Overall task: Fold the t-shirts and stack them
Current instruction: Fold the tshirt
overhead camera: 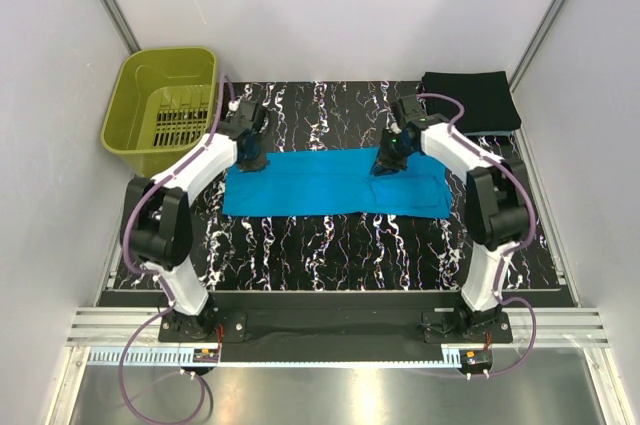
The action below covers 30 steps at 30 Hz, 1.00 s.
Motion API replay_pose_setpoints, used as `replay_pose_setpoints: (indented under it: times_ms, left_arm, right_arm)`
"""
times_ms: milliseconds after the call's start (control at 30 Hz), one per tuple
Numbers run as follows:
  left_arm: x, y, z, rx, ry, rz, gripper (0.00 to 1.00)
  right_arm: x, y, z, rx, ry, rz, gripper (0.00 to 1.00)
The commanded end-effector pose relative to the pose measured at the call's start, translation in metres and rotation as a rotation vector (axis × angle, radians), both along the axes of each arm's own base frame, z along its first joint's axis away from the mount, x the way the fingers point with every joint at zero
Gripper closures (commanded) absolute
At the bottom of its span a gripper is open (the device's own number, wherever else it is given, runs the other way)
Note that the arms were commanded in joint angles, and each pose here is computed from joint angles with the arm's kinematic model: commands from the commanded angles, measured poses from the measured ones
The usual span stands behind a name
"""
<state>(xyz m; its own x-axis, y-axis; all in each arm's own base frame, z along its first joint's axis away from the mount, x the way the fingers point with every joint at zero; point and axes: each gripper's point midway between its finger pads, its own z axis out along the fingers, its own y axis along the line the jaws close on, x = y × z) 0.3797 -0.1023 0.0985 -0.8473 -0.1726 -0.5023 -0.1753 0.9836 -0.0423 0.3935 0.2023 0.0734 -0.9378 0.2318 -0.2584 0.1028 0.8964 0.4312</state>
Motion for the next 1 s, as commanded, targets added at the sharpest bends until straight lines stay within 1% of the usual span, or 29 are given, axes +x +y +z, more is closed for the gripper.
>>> replay_pose_setpoints:
  times_ms: [0,67,100,133,167,233,333,433,467,500,533,567,600,633,667,700,733,767,800,967]
  left_arm:
    - [0.009,-0.026,-0.025,-0.079,0.060,-0.064,0.84]
    - [0.009,-0.027,-0.044,-0.067,0.104,-0.078,0.83]
    - [0.007,-0.026,-0.052,-0.056,0.121,-0.086,0.82]
    - [0.005,-0.024,-0.058,-0.040,0.136,-0.098,0.81]
    - [0.002,-0.023,-0.068,-0.029,0.162,-0.099,0.80]
    - [-0.010,-0.018,-0.082,-0.015,0.206,-0.095,0.77]
    - [-0.030,-0.011,-0.098,0.008,0.273,-0.059,0.74]
    - [-0.049,-0.011,-0.101,-0.022,0.320,-0.031,0.74]
    - [-0.054,-0.015,-0.099,-0.045,0.329,-0.031,0.74]
    - [-0.066,-0.013,-0.102,-0.050,0.362,-0.022,0.74]
    - [-0.071,-0.014,-0.102,-0.062,0.373,-0.009,0.74]
    - [-0.083,-0.014,-0.104,-0.076,0.397,-0.007,0.74]
    - [-0.090,-0.014,-0.104,-0.086,0.410,0.002,0.74]
    - [-0.096,-0.014,-0.105,-0.090,0.418,0.006,0.74]
    - [-0.099,-0.012,-0.099,-0.097,0.406,0.014,0.74]
    - [-0.113,-0.013,-0.102,-0.117,0.435,0.014,0.73]
    - [-0.119,-0.013,-0.101,-0.127,0.442,0.026,0.73]
    - [-0.130,-0.012,-0.098,-0.142,0.449,0.029,0.73]
    - [-0.147,-0.015,-0.094,-0.178,0.454,0.047,0.73]
    - [-0.173,-0.027,-0.085,-0.225,0.450,0.043,0.72]
  right_arm:
    - [-0.010,-0.039,0.013,-0.025,-0.009,-0.025,0.78]
    - [-0.016,-0.067,0.006,-0.041,0.020,-0.090,0.75]
    - [-0.017,-0.078,0.005,-0.056,0.025,-0.118,0.71]
    - [-0.019,-0.087,0.005,-0.074,0.026,-0.139,0.66]
    - [-0.022,-0.097,0.008,-0.095,0.023,-0.163,0.56]
    - [-0.021,-0.106,0.014,-0.106,0.008,-0.181,0.49]
    - [-0.018,-0.105,0.020,-0.097,0.009,-0.235,0.41]
    - [-0.016,-0.102,0.013,-0.089,0.041,-0.284,0.41]
    - [-0.013,-0.103,0.009,-0.099,0.054,-0.326,0.42]
    - [-0.011,-0.102,0.006,-0.106,0.059,-0.350,0.54]
    - [-0.010,-0.098,0.005,-0.112,0.058,-0.361,0.56]
    - [-0.003,-0.100,0.000,-0.135,0.044,-0.402,0.63]
    - [0.003,-0.097,-0.006,-0.158,0.033,-0.413,0.80]
    - [0.008,-0.097,-0.004,-0.173,0.007,-0.419,0.89]
    - [0.010,-0.096,-0.013,-0.188,0.012,-0.416,0.97]
    - [0.012,-0.094,-0.018,-0.197,0.013,-0.411,1.00]
    - [0.018,-0.090,-0.019,-0.191,0.003,-0.404,1.00]
    - [0.017,-0.085,-0.034,-0.202,0.031,-0.384,1.00]
    - [0.022,-0.074,-0.047,-0.218,0.026,-0.348,1.00]
    - [0.043,-0.050,-0.073,-0.229,-0.001,-0.294,1.00]
